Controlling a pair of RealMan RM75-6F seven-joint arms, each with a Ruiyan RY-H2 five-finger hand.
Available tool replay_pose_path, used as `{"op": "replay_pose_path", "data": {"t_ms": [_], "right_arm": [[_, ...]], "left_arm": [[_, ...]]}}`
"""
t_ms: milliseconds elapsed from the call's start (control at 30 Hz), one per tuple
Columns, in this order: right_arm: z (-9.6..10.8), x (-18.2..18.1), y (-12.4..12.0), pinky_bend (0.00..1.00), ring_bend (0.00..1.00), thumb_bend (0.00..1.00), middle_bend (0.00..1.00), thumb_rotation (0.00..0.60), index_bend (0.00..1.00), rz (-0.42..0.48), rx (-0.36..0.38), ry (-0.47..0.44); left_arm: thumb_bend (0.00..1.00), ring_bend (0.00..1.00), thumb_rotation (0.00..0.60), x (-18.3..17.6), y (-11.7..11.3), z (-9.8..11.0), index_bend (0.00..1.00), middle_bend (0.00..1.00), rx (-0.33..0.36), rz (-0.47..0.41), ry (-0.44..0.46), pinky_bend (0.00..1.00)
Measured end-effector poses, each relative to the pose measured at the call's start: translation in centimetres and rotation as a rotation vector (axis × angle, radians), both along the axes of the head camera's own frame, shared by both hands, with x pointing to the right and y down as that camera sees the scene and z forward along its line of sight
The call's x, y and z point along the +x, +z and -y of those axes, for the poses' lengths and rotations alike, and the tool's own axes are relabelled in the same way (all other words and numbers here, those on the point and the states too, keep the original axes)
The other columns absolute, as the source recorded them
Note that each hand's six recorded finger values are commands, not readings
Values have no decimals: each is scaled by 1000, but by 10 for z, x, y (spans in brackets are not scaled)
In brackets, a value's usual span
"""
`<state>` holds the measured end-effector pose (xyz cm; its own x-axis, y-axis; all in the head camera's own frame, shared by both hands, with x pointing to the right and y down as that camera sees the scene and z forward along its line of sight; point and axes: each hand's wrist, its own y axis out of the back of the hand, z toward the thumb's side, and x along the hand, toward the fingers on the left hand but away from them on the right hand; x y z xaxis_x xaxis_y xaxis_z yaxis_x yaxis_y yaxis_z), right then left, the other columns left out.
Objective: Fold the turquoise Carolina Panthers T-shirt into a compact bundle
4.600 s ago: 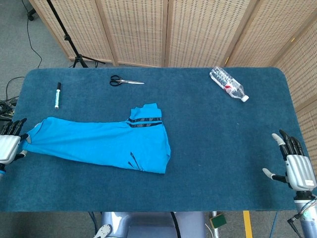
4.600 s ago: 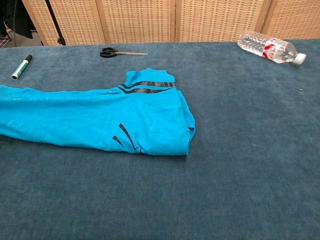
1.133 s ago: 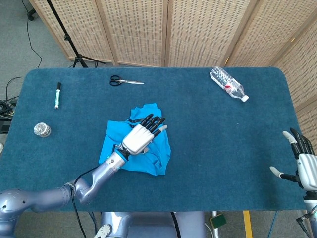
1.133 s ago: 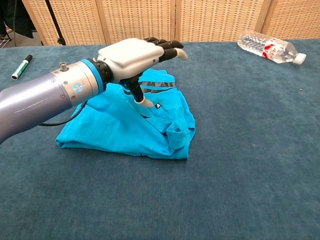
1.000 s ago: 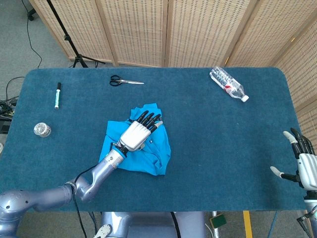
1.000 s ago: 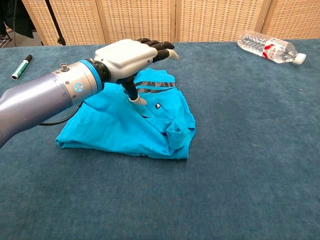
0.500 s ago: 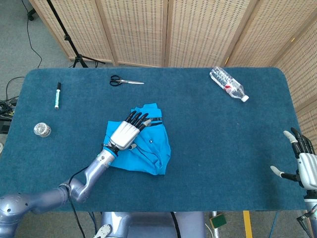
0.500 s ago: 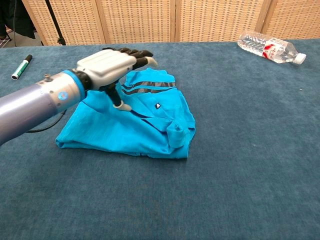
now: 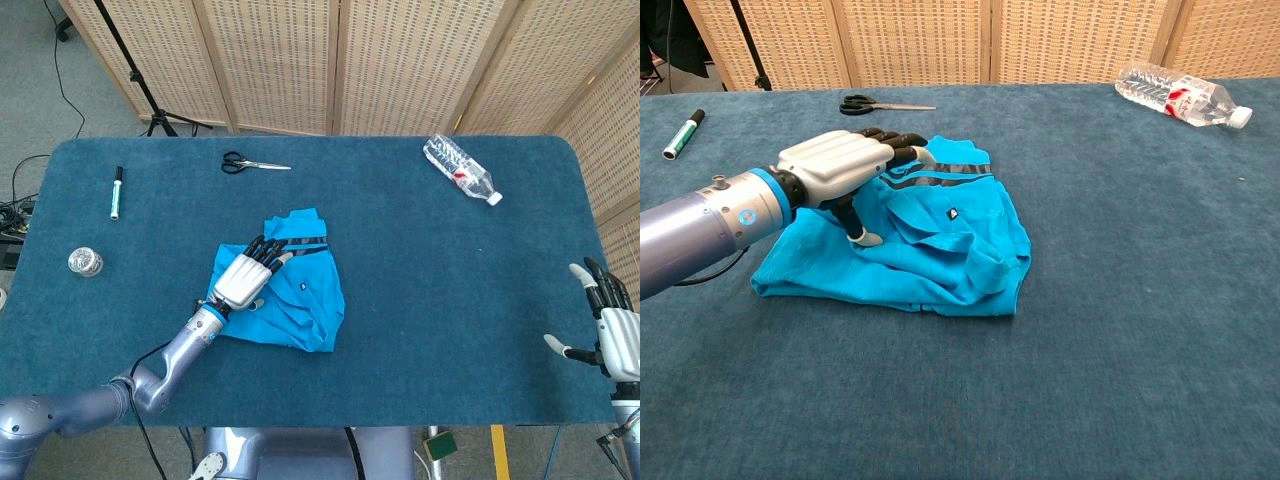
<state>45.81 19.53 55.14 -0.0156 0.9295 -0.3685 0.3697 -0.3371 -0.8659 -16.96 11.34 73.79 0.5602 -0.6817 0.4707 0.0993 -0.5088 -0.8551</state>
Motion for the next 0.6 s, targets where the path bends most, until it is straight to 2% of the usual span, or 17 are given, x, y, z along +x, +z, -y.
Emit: {"op": "replay_pose_path", "data": {"t_ms": [100,233,467,600], "right_arm": [[0,-1,0,0,0,0,0,600,0,1,0,-1],[0,0,0,0,0,0,0,600,0,1,0,-1],[1,1,-1,0,0,0,0,600,0,5,2,4],[1,1,-2,0,0,0,0,600,0,8,5,5]], "left_arm": [[170,0,600,8,0,2,227,0,3,-5,5,0],[270,0,600,18,2,2,286,0,5,-2,15,0],[304,0,600,31,8,-1,373,0,0,17,33,0],[329,0,600,33,11,-3,512,0,-3,22,35,0]]}}
